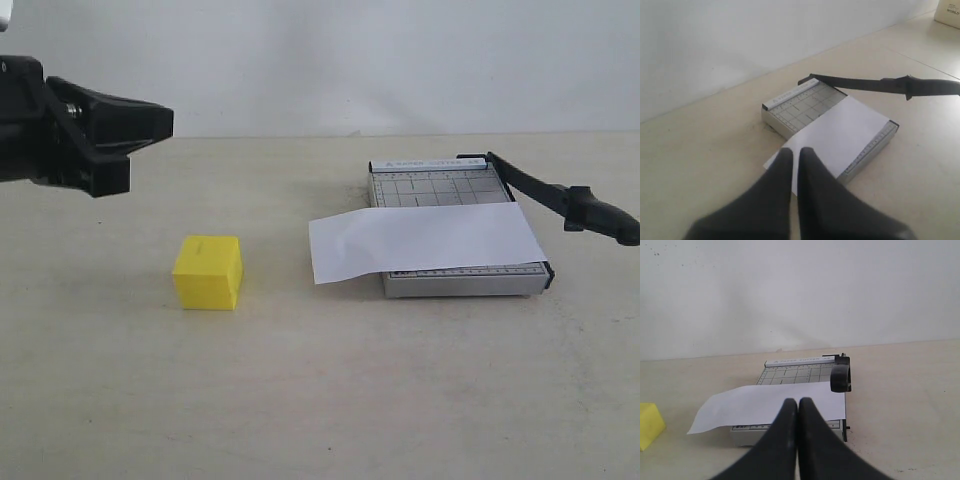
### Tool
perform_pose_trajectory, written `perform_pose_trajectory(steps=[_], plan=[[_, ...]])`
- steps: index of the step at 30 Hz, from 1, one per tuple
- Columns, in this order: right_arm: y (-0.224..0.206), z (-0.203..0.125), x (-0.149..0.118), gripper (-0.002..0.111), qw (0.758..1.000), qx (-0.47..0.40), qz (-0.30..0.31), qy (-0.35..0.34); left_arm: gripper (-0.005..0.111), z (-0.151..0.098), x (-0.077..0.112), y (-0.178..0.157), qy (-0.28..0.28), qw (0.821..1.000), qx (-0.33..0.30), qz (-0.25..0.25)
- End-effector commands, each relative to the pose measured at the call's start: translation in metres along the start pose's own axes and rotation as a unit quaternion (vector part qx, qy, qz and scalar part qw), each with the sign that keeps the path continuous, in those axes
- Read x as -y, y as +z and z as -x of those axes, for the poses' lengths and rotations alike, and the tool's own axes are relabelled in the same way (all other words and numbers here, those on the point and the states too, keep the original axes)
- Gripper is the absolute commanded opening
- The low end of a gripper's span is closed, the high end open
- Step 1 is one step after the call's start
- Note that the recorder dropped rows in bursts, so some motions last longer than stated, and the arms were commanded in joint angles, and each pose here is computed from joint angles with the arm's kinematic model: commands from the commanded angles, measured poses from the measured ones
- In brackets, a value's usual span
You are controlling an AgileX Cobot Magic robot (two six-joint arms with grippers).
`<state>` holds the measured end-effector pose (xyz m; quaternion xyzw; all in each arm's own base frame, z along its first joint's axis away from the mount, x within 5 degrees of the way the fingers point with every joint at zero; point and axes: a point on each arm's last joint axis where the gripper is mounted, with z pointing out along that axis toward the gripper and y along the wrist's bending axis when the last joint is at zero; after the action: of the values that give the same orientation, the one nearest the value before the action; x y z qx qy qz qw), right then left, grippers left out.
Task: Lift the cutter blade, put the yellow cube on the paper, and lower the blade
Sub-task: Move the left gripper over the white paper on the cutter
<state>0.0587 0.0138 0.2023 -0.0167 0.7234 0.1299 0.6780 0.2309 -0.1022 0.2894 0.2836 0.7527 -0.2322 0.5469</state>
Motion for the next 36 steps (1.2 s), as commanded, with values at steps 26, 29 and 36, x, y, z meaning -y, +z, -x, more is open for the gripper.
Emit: perform_pose_trajectory(steps=[26, 29, 36], plan=[[0.0, 0.001, 0.0, 0.0, 1.0, 0.004, 0.001, -0.002, 0.004, -0.005, 0.057, 0.109, 0.043, 0.992, -0.081, -0.086], [0.0, 0.001, 0.0, 0.0, 1.0, 0.004, 0.001, -0.002, 0.004, -0.005, 0.054, 0.116, 0.044, 0.992, -0.086, -0.076], [0.0, 0.001, 0.0, 0.0, 1.0, 0.004, 0.001, -0.002, 0.004, -0.006, 0.053, 0.132, 0.04, 0.992, -0.088, -0.085]])
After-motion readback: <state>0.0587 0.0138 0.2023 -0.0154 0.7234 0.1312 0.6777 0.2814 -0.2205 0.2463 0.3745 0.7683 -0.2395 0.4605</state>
